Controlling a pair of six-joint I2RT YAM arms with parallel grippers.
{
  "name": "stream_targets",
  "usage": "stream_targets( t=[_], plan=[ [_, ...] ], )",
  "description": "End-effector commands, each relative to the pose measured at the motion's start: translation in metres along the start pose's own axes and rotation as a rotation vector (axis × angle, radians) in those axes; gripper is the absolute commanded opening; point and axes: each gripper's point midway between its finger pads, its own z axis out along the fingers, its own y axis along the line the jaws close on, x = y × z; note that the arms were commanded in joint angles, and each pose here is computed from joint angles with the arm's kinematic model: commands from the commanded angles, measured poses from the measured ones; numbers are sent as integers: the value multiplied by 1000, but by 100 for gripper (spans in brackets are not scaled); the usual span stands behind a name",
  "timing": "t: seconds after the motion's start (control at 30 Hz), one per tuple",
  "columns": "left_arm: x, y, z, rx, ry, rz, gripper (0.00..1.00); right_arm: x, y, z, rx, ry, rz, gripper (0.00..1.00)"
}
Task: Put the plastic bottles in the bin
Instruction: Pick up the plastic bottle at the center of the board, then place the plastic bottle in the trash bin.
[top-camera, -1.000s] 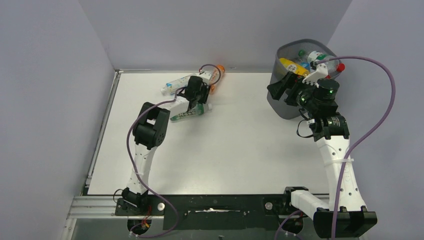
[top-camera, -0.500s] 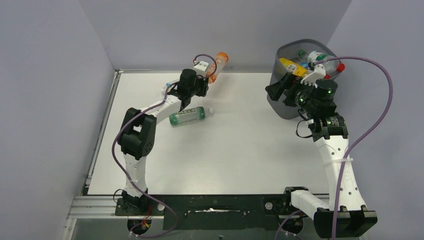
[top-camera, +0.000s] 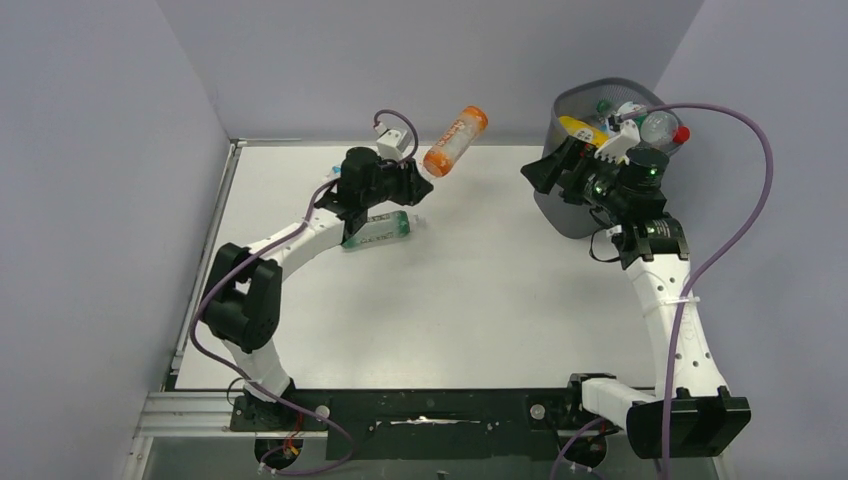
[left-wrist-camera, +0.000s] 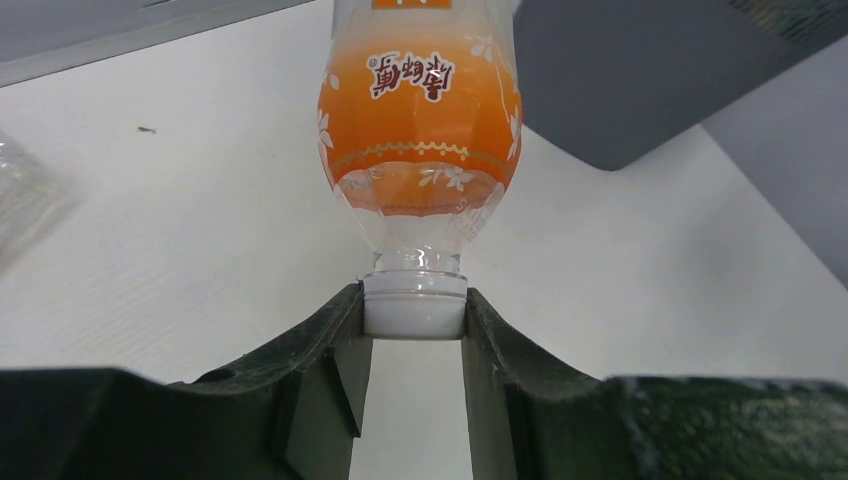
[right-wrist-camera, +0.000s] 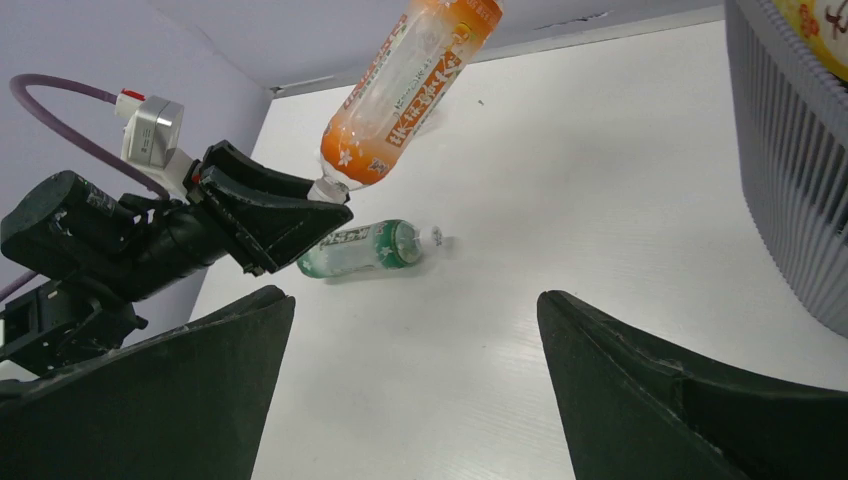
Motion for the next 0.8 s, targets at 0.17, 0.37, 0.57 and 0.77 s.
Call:
stream_targets(
  t=[0.17,0.37,0.57,0.77],
  plan=[
    [-70,-98,-62,411,-191,-125,32,-53,42,-7,-236,-116,32,98],
    [-72,-136,-88,619,-197,-216,32,-67,39,-9,-325,-144,94,98],
    [-63,-168,-104,760,-163,-270,32,-75,40,-3,-357,-147,103,98],
    [-52,-196,-106,840,-116,-288,32,-74,37,6,-361,-135,120,98]
  ],
)
